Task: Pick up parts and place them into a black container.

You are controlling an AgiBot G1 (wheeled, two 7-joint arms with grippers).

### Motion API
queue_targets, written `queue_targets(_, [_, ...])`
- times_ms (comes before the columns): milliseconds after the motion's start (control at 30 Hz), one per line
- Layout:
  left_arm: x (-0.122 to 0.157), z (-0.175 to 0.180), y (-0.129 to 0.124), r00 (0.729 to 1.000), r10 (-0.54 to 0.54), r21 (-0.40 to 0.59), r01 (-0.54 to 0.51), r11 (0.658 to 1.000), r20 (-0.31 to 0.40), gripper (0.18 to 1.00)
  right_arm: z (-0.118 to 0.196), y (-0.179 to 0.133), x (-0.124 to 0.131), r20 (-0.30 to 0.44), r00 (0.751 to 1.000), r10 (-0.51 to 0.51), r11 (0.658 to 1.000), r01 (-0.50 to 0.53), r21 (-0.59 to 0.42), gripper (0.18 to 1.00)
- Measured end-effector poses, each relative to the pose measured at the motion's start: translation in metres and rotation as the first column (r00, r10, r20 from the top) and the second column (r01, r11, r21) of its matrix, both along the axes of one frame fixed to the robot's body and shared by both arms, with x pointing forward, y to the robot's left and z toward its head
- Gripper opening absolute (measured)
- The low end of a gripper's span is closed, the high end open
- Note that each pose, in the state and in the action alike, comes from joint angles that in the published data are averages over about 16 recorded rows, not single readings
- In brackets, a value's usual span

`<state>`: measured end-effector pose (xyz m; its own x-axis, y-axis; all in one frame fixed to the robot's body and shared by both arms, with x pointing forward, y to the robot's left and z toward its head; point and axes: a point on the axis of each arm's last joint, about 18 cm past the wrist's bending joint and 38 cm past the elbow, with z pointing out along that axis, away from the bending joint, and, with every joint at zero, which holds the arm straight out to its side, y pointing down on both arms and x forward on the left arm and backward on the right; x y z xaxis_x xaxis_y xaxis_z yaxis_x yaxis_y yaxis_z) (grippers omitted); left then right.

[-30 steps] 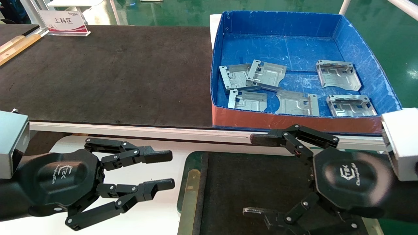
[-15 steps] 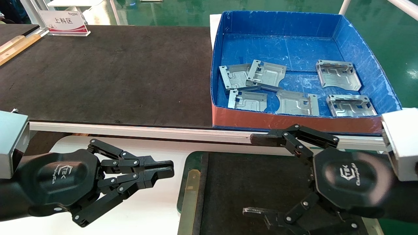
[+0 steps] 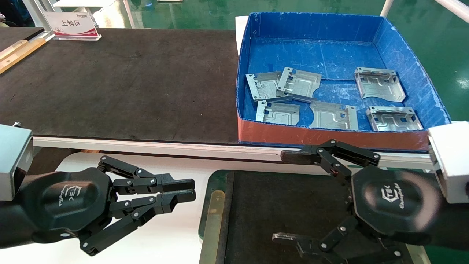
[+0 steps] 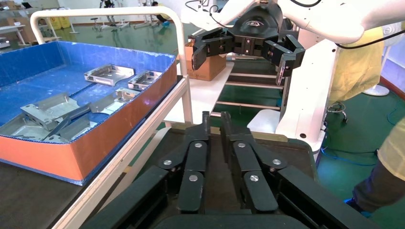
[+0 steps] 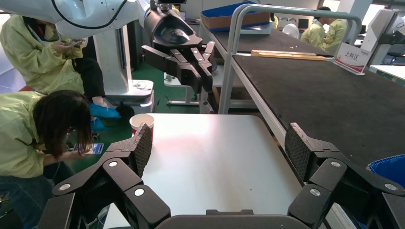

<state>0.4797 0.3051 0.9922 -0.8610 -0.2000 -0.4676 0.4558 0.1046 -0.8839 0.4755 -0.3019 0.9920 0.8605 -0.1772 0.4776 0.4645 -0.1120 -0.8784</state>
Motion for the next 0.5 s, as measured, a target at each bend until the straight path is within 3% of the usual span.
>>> queue_targets(167, [0.0,0.0,0.0,1.0,0.0,0.0,0.0,1.0,0.0,0.26,0.0,0.0,0.0,0.0,1.0,0.0,1.0,0.0,0.0,1.0])
queue_targets(500, [0.0,0.0,0.0,1.0,0.0,0.0,0.0,1.0,0.0,0.421,0.0,-0.0001,0.0002,0.0,1.0,-0.001,1.0,0.001,0.001,1.0])
